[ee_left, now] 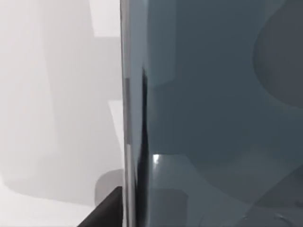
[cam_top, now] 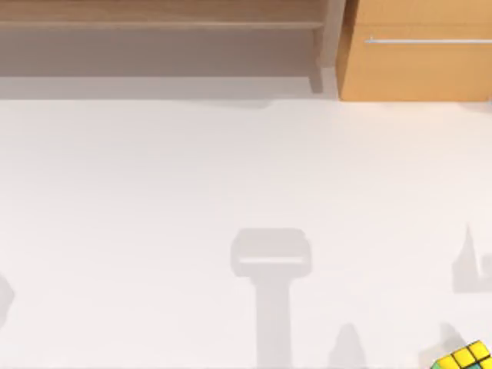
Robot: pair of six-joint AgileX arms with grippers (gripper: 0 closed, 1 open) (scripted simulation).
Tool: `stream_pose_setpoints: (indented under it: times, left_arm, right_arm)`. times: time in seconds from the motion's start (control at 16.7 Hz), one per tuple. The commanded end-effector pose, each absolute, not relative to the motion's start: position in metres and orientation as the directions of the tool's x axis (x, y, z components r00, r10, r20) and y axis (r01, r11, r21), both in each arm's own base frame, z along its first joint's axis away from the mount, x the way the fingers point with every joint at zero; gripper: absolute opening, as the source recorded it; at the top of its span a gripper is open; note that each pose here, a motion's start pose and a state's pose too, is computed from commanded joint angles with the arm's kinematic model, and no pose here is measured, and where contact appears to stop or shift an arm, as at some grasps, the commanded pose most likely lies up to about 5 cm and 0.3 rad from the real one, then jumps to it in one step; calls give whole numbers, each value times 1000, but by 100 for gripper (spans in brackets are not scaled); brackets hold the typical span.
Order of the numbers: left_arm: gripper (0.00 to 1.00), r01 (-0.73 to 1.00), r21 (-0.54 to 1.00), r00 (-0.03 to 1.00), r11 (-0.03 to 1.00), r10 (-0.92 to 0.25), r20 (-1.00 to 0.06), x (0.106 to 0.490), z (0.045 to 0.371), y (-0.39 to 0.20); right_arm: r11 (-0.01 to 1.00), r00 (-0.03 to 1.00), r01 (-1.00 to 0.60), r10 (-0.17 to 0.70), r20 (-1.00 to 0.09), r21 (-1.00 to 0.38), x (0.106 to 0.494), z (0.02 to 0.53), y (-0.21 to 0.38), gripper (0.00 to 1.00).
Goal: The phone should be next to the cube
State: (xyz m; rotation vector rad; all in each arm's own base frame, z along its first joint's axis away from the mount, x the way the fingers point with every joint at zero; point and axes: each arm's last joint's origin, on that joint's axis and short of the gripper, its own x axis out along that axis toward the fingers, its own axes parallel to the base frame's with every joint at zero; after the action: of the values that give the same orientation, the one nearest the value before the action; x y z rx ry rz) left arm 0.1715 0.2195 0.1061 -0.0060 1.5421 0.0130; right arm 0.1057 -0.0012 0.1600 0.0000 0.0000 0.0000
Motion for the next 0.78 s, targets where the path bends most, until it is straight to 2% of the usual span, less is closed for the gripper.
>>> stream_pose_setpoints:
  times: [0.54,0.78]
  left_arm:
    - [2,-12,4,29,1000,5,-1000,172,106,220]
    - [0,-12,4,29,1000,5,-1000,172,106,220]
  right_arm:
    - [1000,1000,0,0,0,0,106,160,-1,100]
    - [1000,1000,0,0,0,0,106,160,-1,100]
